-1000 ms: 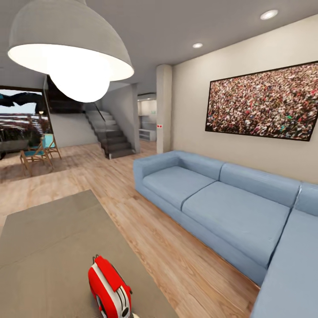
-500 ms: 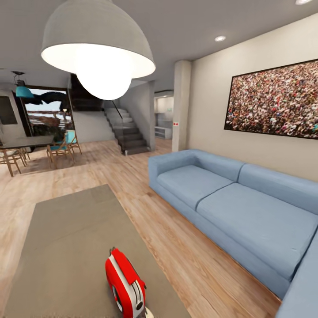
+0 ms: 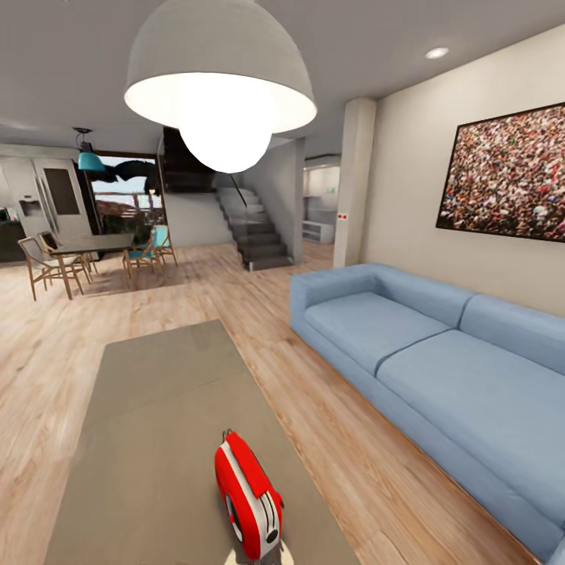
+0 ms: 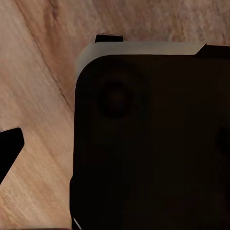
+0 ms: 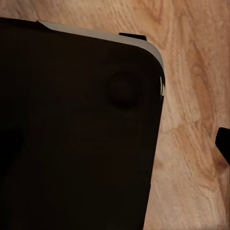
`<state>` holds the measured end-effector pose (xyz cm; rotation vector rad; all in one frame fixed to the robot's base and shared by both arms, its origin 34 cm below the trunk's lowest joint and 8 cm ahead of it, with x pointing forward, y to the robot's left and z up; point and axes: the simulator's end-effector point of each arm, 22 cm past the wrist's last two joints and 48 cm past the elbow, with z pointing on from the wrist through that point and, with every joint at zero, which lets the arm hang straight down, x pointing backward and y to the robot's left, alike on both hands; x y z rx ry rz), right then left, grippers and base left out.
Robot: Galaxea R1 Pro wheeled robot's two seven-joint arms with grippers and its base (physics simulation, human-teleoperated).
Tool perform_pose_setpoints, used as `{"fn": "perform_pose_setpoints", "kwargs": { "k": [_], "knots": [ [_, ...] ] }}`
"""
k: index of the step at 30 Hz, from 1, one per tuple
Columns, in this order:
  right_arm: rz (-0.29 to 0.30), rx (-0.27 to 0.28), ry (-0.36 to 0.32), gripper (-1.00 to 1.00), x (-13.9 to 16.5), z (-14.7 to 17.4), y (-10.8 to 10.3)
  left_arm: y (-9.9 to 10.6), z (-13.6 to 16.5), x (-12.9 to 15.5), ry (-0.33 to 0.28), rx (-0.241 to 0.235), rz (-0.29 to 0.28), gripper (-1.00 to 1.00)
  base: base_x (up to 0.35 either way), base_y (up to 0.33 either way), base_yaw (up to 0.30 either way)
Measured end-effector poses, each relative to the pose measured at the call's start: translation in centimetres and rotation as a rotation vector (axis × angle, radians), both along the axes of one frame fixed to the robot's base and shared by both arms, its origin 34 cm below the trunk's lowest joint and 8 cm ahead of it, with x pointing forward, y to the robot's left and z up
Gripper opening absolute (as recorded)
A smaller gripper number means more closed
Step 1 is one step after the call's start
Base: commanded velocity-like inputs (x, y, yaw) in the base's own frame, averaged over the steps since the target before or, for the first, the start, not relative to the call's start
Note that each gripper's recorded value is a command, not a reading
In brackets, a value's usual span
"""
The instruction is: Turn on the radio receiver that's on the table in the living room.
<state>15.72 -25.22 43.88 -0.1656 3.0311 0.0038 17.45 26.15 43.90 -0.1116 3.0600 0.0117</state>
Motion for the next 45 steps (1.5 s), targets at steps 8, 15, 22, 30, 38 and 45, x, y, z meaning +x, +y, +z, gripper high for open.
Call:
{"fn": "perform_pose_setpoints", "kwargs": {
  "k": [8,15,22,30,38,45],
  "knots": [
    [0.0,0.0,0.009,1.0,-0.3,0.0,0.0,0.0,0.0,-0.3,0.009,0.0,0.0,1.0,0.0,0.0,0.244],
    [0.0,0.0,0.016,1.0,-0.6,0.0,0.0,0.0,-0.1,-0.7,0.017,0.0,0.0,1.0,0.0,0.0,0.244],
    [0.0,0.0,0.024,1.0,-0.9,0.0,0.0,0.0,-0.1,-0.9,0.024,0.0,0.0,1.0,0.0,0.0,0.244],
    [0.001,0.0,0.033,1.0,-1.3,0.0,0.0,0.0,-0.1,-1.3,0.033,0.0,0.0,1.0,0.0,0.0,0.244],
    [0.001,0.0,0.042,1.0,-1.6,0.0,0.0,0.0,-0.1,-1.6,0.042,0.0,0.0,1.0,0.0,0.0,0.243],
    [0.001,0.0,0.049,1.0,-1.9,0.0,0.0,0.0,-0.1,-1.9,0.05,0.0,0.0,1.0,0.0,0.0,0.242]
  ]
}}
